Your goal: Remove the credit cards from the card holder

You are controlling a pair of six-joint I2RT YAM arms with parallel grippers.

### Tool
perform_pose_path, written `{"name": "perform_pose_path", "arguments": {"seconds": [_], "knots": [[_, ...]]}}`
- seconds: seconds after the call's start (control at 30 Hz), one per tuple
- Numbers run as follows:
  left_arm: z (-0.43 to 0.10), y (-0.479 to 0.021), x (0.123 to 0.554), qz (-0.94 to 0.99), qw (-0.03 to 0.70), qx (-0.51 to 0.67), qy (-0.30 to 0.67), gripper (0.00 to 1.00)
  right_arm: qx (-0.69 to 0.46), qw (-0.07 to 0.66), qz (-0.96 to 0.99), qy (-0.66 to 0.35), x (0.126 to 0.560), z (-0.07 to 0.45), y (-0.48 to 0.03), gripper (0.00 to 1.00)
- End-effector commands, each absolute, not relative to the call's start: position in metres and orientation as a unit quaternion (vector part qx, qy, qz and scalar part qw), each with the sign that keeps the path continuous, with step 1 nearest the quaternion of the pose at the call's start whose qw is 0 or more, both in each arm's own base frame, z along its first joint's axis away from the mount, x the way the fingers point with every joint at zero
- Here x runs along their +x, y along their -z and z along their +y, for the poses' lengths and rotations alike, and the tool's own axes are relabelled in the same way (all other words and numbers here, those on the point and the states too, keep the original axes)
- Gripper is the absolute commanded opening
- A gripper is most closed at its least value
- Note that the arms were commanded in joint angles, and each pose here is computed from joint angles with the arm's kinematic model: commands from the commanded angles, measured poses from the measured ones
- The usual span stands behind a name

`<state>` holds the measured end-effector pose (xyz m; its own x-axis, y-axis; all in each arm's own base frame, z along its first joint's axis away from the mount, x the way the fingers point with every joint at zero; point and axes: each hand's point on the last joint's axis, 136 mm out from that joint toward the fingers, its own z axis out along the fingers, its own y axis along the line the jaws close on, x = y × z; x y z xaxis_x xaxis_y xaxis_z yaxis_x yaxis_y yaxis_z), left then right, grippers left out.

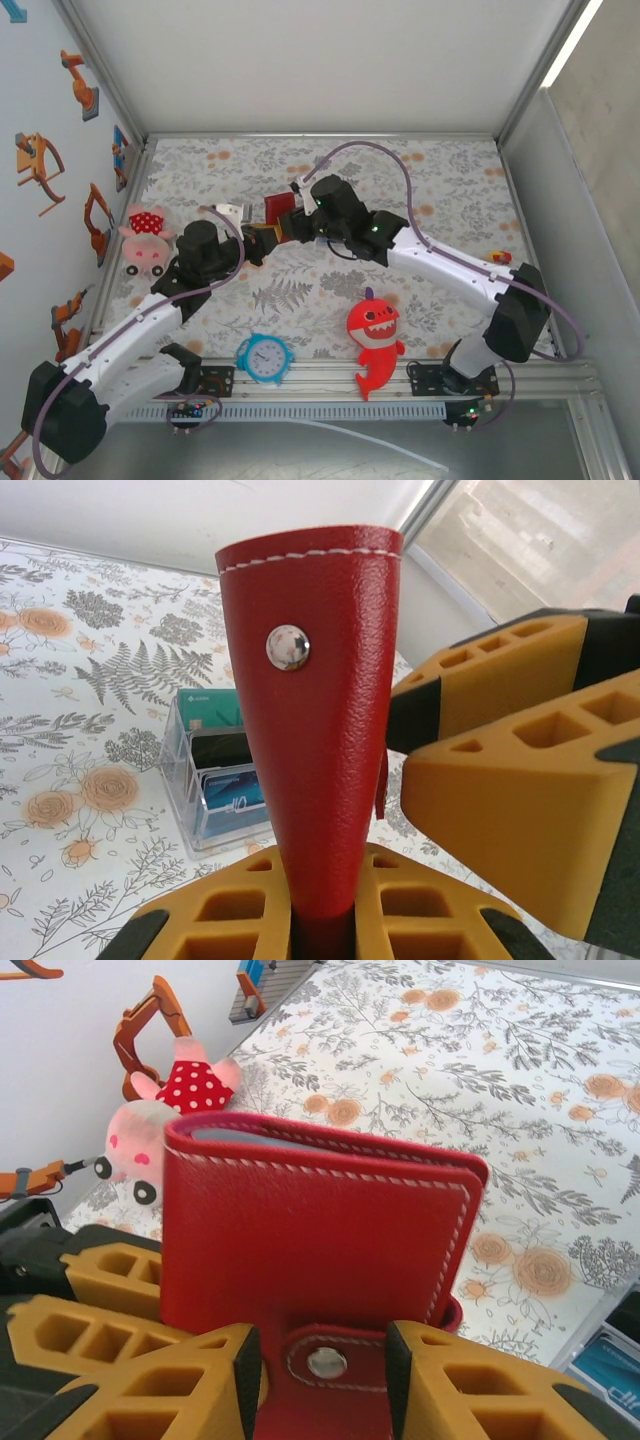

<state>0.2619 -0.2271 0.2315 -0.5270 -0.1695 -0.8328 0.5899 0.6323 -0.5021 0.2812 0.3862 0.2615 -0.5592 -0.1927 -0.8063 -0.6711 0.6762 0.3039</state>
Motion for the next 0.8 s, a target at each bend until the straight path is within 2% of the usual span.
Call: {"name": "perform_pose_path", "arguments": {"seconds": [0.0,0.67,0.77], "knots": [[-0.228,-0.261,0.265,0.747,0.495,0.137,0.422,0.0,-0.272,0.392,0.82,-0.315,0.283,0.398,-0.271,0.38],[-0.223,-0.275,0.263,0.729,0.52,0.129,0.426,0.0,-0.259,0.35,0.861,-0.261,0.288,0.389,-0.224,0.4],[-0.222,-0.276,0.262,0.727,0.523,0.129,0.426,0.0,-0.252,0.355,0.865,-0.25,0.293,0.386,-0.222,0.37]]}}
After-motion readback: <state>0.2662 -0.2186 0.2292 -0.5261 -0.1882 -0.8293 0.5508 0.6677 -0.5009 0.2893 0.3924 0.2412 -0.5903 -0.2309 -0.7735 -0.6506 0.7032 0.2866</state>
